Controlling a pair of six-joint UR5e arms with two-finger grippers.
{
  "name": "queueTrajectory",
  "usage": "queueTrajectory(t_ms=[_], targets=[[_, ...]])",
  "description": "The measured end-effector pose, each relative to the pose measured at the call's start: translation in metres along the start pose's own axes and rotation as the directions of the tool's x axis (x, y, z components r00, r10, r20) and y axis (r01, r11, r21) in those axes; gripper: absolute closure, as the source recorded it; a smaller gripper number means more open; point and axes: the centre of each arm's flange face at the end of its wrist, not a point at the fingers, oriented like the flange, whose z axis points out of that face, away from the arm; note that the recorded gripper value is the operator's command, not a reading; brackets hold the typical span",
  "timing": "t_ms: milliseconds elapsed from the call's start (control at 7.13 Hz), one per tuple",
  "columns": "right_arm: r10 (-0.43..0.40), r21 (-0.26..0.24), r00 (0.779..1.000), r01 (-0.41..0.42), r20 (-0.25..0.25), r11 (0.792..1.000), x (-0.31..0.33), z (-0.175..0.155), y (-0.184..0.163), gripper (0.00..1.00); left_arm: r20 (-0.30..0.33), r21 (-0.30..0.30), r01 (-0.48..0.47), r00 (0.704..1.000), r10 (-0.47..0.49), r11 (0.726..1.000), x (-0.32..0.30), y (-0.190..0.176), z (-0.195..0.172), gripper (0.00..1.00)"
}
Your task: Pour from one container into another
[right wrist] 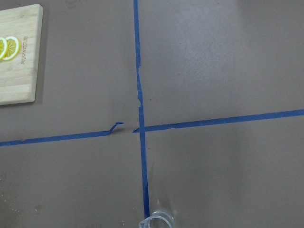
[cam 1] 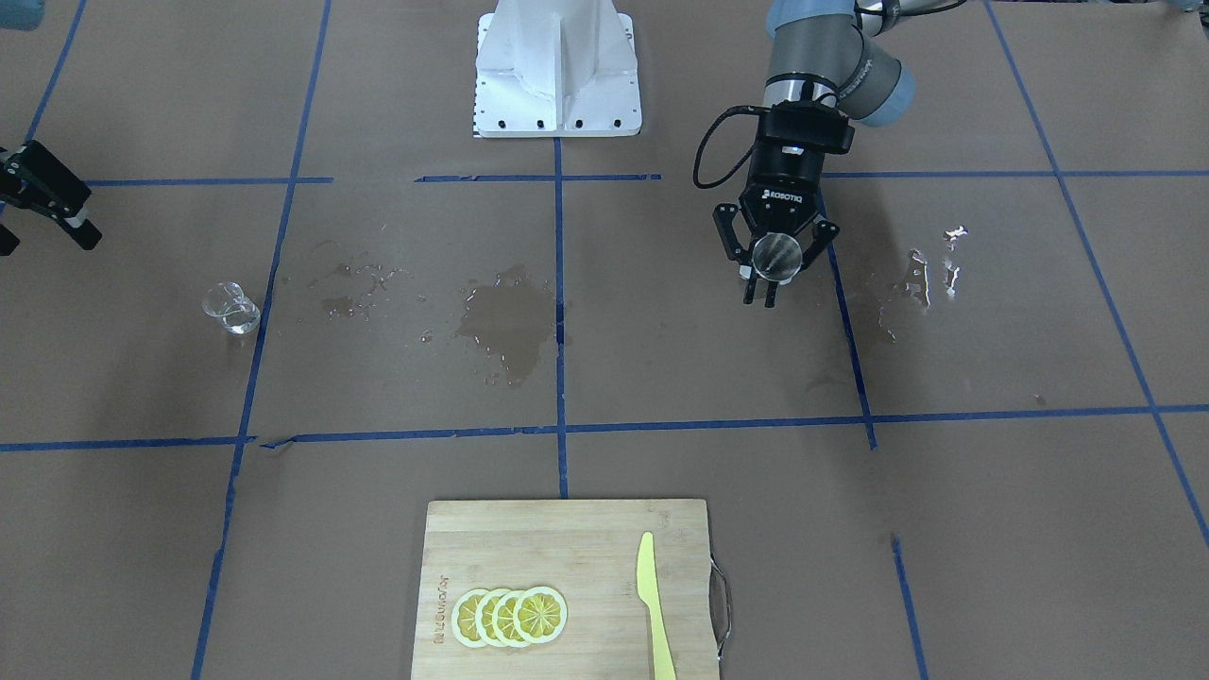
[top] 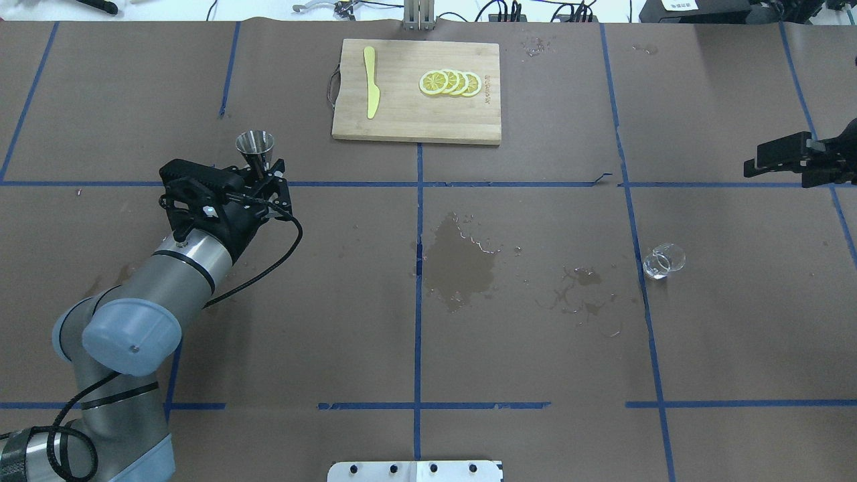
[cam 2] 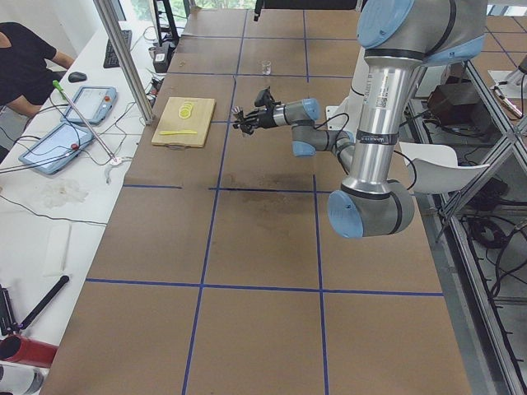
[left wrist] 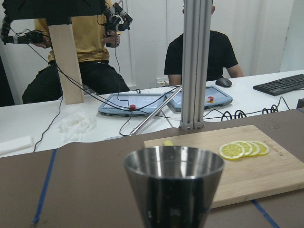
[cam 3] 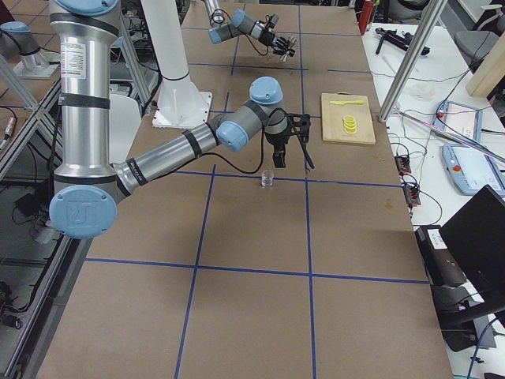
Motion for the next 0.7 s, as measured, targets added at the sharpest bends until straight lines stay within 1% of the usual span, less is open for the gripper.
queueTrajectory(t_ms=[140, 280, 561, 701], targets=[[0.003, 0.02, 1.0, -0.003, -0.009, 1.0, -0.013, 0.002, 0.009, 0.0, -0.052, -0.021, -0.023, 0.998, 0.022, 1.0, 0.013, -0.003, 0.002, 1.0], [0.005, 0.044, 1.0, -0.004, -0.02, 0.999, -0.026, 0.005, 0.019, 0.0, -0.088, -0.017, -0.047, 0.995, 0.046, 0.999, 0.024, -0.009, 0.004, 1.0], [-0.007, 0.116, 0.998, 0.013, -0.055, 0.993, -0.051, 0.015, 0.049, 0.0, -0.114, -0.004, -0.061, 0.992, 0.061, 0.998, 0.035, -0.02, 0.008, 1.0], [-0.04, 0.161, 0.997, 0.051, -0.069, 0.986, -0.046, 0.019, 0.072, 0.0, -0.132, -0.01, -0.06, 0.99, 0.058, 0.998, 0.038, -0.023, 0.008, 1.0]])
